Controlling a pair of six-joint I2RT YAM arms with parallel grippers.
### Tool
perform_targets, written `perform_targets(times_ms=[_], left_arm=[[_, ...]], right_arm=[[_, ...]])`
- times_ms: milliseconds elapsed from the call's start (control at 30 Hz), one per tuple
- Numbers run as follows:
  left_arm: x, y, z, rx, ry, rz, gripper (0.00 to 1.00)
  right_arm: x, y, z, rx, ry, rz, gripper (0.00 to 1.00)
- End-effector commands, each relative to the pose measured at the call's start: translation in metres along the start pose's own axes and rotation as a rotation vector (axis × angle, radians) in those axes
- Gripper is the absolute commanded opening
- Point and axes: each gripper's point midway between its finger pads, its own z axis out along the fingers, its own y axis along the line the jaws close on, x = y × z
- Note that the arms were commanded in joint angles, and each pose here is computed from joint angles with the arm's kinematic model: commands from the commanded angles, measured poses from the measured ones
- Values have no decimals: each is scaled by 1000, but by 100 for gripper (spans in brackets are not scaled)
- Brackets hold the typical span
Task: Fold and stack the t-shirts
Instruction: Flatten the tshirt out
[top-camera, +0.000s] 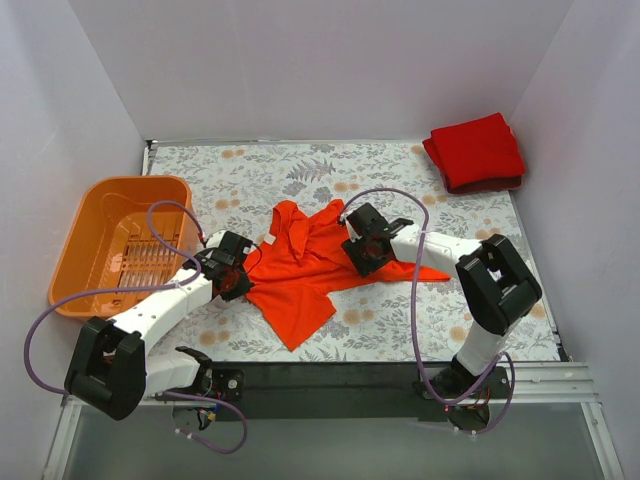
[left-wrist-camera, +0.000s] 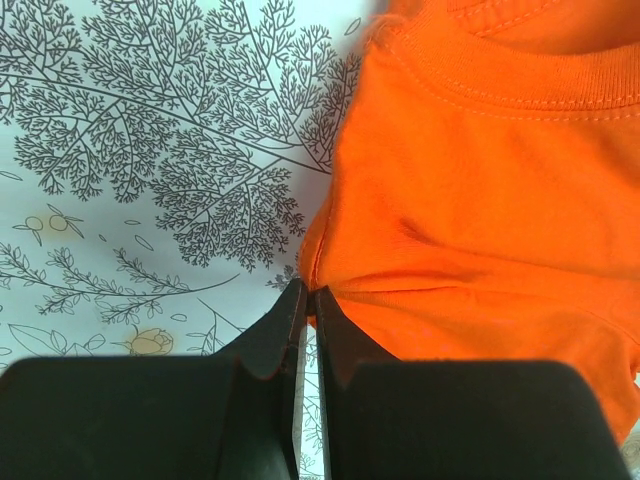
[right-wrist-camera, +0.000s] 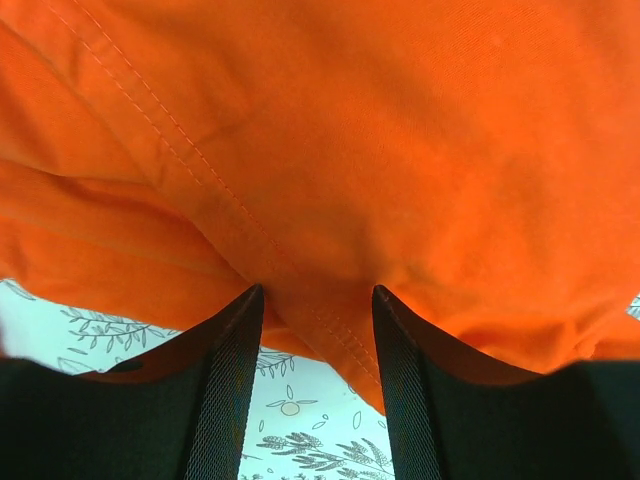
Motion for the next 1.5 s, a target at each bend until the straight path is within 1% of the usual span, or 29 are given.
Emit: perform_targets(times_ms=[0, 100, 233, 267, 300, 367, 400, 467, 533, 633, 700, 767, 800, 867, 900, 933, 967, 1000, 1067, 1100, 1133, 1167, 1200, 1233, 1300, 1333, 1367, 1467], left_arm=[[-17, 2, -4, -15, -71, -16, 0], [-17, 4, -3, -22, -70, -15, 0], [-19, 4, -4, -27, -80, -22, 0], [-19, 5, -4, -32, -82, -23, 0], [-20, 6, -4, -37, -86, -24, 0], [-20, 8, -4, -43, -88, -25, 0], [-20, 8, -4, -46, -89, -26, 0], [-21, 9, -4, -49, -90, -28, 0], [-21, 9, -4, -51, -93, -27, 0], [-22, 10, -5, -57, -101, -32, 0], [-22, 11, -5, -58, -102, -34, 0], [-23, 12, -6, -63, -105, -38, 0], [-23, 12, -6, -62, -106, -38, 0], [-24, 12, -7, -59, -111, -42, 0], [-24, 12, -7, -58, -112, -43, 0], [-25, 12, -8, -56, -114, -44, 0], [-25, 12, -8, -55, -115, -45, 0], [-26, 12, -8, -54, -118, -46, 0], [-26, 12, -8, -54, -119, -48, 0], [-26, 12, -8, -54, -119, -46, 0], [-26, 12, -9, -54, -119, -48, 0], [-26, 12, -9, -55, -120, -48, 0], [-27, 12, -9, -55, -122, -48, 0], [-27, 12, -10, -52, -127, -51, 0], [-29, 12, -11, -50, -134, -55, 0], [-30, 12, -12, -49, -138, -56, 0], [-31, 12, -12, -47, -143, -60, 0], [-32, 11, -14, -41, -147, -65, 0]], right_arm=[[-9, -7, 2, 53, -21, -34, 54], [-7, -8, 6, 59, -9, -41, 53], [-3, -10, 9, 72, 2, -48, 48], [-3, -10, 9, 74, 3, -50, 46], [-3, -11, 9, 77, 3, -55, 39], [-2, -13, 10, 90, 6, -55, 32], [-2, -15, 10, 97, 7, -54, 24], [-4, -20, 9, 131, 2, -55, 21], [-9, -30, 3, 167, -16, -44, 15], [-20, -57, -11, 243, -58, 8, 14], [-28, -84, -20, 287, -84, 70, 14], [-34, -107, -30, 318, -104, 78, 14], [-33, -130, -35, 346, -105, 122, 14], [-39, -156, -41, 378, -121, 170, 14], [-34, -181, -44, 409, -113, 221, 14], [-43, -199, -52, 440, -140, 256, 14], [-42, -217, -59, 485, -147, 303, 15], [-35, -245, -67, 531, -160, 407, 16], [-44, -270, -79, 541, -220, 518, 25], [-40, -286, -85, 549, -234, 577, 31], [-41, -290, -85, 545, -244, 606, 43], [-45, -294, -91, 544, -255, 615, 45], [-45, -294, -93, 541, -252, 621, 50], [-47, -290, -95, 524, -256, 621, 51], [-45, -266, -86, 401, -253, 615, 51], [-46, -253, -91, 352, -277, 625, 51], [-51, -234, -89, 246, -299, 614, 51], [-31, -185, -77, 86, -288, 608, 51]])
